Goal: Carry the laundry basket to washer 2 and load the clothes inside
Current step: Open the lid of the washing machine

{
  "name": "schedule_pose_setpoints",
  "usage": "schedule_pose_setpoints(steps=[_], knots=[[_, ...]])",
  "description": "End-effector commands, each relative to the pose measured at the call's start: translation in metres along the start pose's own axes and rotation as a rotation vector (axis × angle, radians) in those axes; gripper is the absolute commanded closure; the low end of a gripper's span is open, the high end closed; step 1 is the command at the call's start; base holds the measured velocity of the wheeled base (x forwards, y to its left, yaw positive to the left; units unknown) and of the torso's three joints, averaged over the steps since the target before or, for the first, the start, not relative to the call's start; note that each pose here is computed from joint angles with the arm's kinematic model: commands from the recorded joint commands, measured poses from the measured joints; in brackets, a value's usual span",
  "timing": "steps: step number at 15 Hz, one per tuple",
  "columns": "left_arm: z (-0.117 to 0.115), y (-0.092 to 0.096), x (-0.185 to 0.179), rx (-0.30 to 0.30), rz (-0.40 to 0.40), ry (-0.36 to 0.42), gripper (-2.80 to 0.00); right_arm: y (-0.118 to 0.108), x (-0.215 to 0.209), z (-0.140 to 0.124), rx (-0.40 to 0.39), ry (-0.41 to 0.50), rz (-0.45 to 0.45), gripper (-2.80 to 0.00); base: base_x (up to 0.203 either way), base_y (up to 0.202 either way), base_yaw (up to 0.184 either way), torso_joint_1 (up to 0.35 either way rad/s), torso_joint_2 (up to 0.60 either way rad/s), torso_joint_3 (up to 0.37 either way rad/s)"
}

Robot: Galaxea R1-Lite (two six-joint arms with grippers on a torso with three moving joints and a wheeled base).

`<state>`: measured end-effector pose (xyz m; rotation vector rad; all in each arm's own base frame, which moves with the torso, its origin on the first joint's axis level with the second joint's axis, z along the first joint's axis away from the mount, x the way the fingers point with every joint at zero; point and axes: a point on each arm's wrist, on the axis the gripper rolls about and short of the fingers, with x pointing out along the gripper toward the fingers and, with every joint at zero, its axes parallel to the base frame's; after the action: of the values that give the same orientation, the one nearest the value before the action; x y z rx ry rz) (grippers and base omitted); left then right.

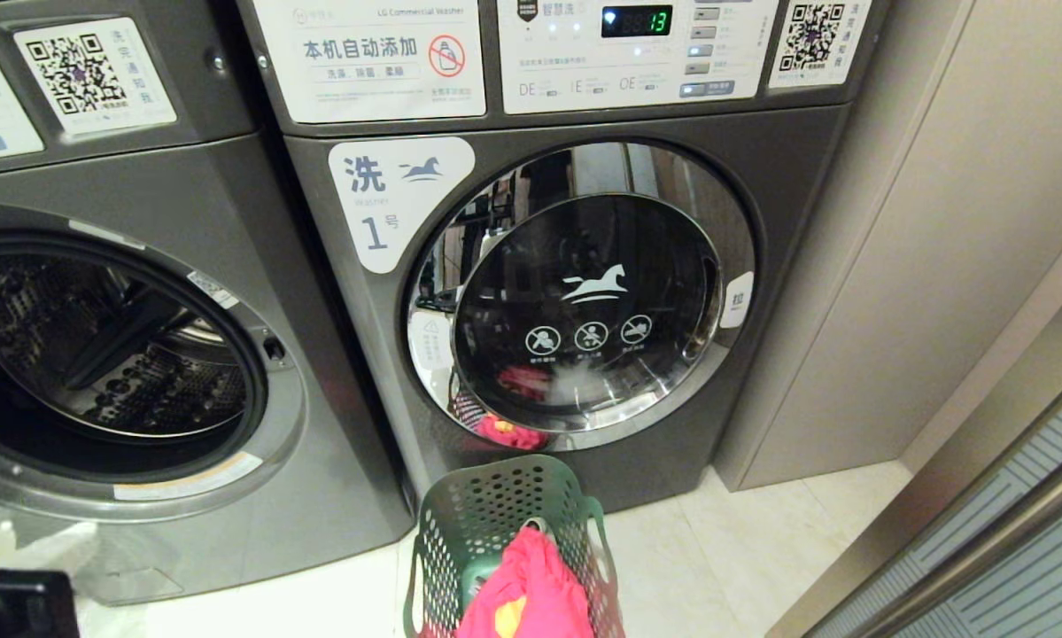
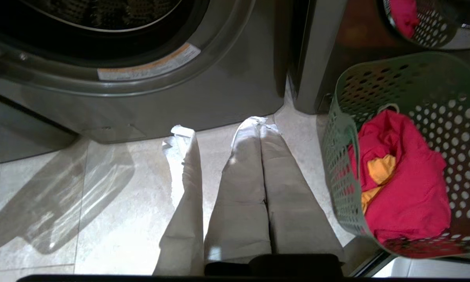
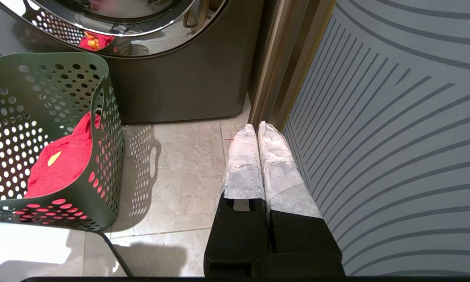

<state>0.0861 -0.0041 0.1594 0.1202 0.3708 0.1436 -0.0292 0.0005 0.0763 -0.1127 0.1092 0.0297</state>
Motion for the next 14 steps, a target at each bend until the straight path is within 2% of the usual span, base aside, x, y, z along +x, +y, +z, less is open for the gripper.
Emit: schedule_pose_setpoints(steps=[1,5,6,7,8,10,12,14], knots=[[-0.032,0.005,-0.022,-0.01,0.031,-0.067,0.0,0.0,0.0,0.0,-0.001,0.001,0.001,0.0,0.0,0.0,0.0,0.0,0.0,0.0],[-0.074,0.008,-0.028,0.014,0.149,-0.078,0.0,0.0,0.0,0.0,-0.001,0.001,0.001,0.0,0.0,0.0,0.0,0.0,0.0,0.0],[-0.08,0.009,-0.033,0.01,0.16,-0.117,0.0,0.0,0.0,0.0,-0.001,0.001,0.002,0.0,0.0,0.0,0.0,0.0,0.0,0.0],[-0.083,0.009,-0.037,0.007,0.142,-0.154,0.0,0.0,0.0,0.0,-0.001,0.001,0.002,0.0,0.0,0.0,0.0,0.0,0.0,0.0],[-0.086,0.008,-0.041,0.006,0.088,-0.19,0.0,0.0,0.0,0.0,-0.001,0.001,0.001,0.0,0.0,0.0,0.0,0.0,0.0,0.0],[-0.088,0.006,-0.047,0.007,-0.073,-0.269,0.0,0.0,0.0,0.0,-0.001,0.001,0.001,0.0,0.0,0.0,0.0,0.0,0.0,0.0],[-0.09,0.005,-0.051,-0.005,-0.111,-0.318,0.0,0.0,0.0,0.0,-0.001,0.001,0.001,0.0,0.0,0.0,0.0,0.0,0.0,0.0],[-0.093,0.006,-0.059,-0.007,-0.125,-0.408,0.0,0.0,0.0,0.0,-0.001,0.001,0.001,0.0,0.0,0.0,0.0,0.0,0.0,0.0]])
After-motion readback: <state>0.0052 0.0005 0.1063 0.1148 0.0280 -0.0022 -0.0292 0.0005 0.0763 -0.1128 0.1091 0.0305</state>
